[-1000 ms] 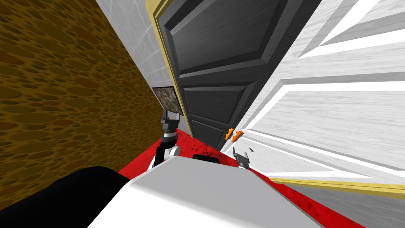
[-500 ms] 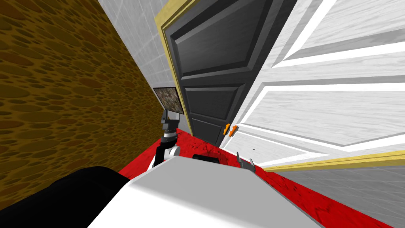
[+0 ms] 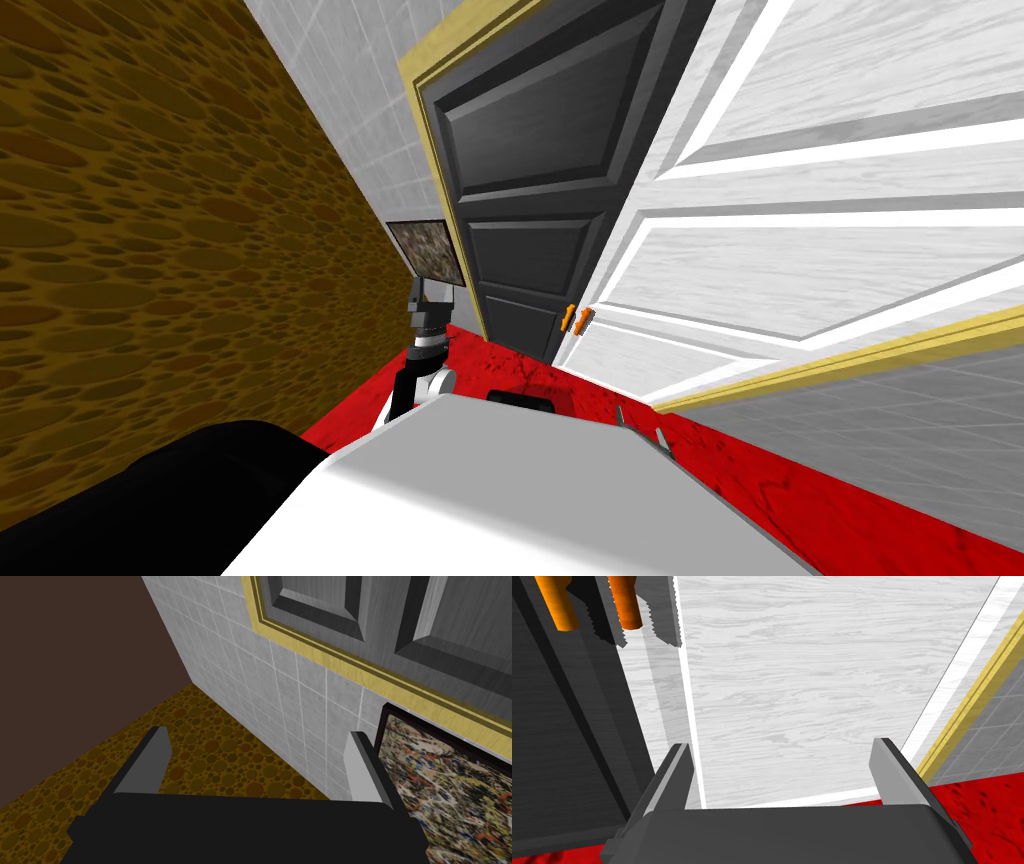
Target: Pull the door open
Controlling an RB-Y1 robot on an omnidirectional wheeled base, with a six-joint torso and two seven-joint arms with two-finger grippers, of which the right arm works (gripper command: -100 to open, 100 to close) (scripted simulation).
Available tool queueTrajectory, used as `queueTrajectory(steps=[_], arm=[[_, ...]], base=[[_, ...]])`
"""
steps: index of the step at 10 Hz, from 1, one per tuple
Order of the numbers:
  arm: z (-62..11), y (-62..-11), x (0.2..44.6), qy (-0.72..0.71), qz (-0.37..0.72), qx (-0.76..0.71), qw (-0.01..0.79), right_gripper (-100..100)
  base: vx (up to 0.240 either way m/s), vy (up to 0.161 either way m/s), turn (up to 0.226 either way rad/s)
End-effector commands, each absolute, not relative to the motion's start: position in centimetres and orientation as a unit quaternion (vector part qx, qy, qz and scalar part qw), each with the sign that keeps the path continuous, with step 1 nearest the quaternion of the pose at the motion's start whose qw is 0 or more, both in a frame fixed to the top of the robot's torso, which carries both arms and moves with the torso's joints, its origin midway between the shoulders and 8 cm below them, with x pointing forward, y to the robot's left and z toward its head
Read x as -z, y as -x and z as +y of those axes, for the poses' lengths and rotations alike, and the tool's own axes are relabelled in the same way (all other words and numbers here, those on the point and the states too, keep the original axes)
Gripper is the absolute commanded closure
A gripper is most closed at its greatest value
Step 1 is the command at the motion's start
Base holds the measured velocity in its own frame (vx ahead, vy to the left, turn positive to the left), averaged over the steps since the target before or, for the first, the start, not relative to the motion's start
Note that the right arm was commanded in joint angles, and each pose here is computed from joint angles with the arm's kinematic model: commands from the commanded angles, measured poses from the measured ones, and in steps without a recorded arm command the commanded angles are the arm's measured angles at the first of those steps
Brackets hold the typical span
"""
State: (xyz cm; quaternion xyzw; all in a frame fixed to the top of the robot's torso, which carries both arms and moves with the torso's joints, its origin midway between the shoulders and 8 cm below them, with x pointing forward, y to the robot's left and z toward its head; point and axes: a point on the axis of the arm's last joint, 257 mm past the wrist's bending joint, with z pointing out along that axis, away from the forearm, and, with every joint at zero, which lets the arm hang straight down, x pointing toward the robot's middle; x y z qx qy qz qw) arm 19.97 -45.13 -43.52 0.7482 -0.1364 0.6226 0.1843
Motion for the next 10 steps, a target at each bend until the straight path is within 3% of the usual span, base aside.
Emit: queueTrajectory(steps=[1, 6, 10], arm=[[-47.3, -17.5, 44.0, -0.757, -0.144, -0.604, 0.204, -100], [-52.0, -13.1, 44.2, -0.766, -0.16, -0.573, 0.244, -100], [-52.6, -15.3, 43.4, -0.754, -0.165, -0.589, 0.238, -100]], base=[[-0.133, 0.015, -0.086], [-0.059, 0.001, -0.033], [0.155, -0.029, 0.097]])
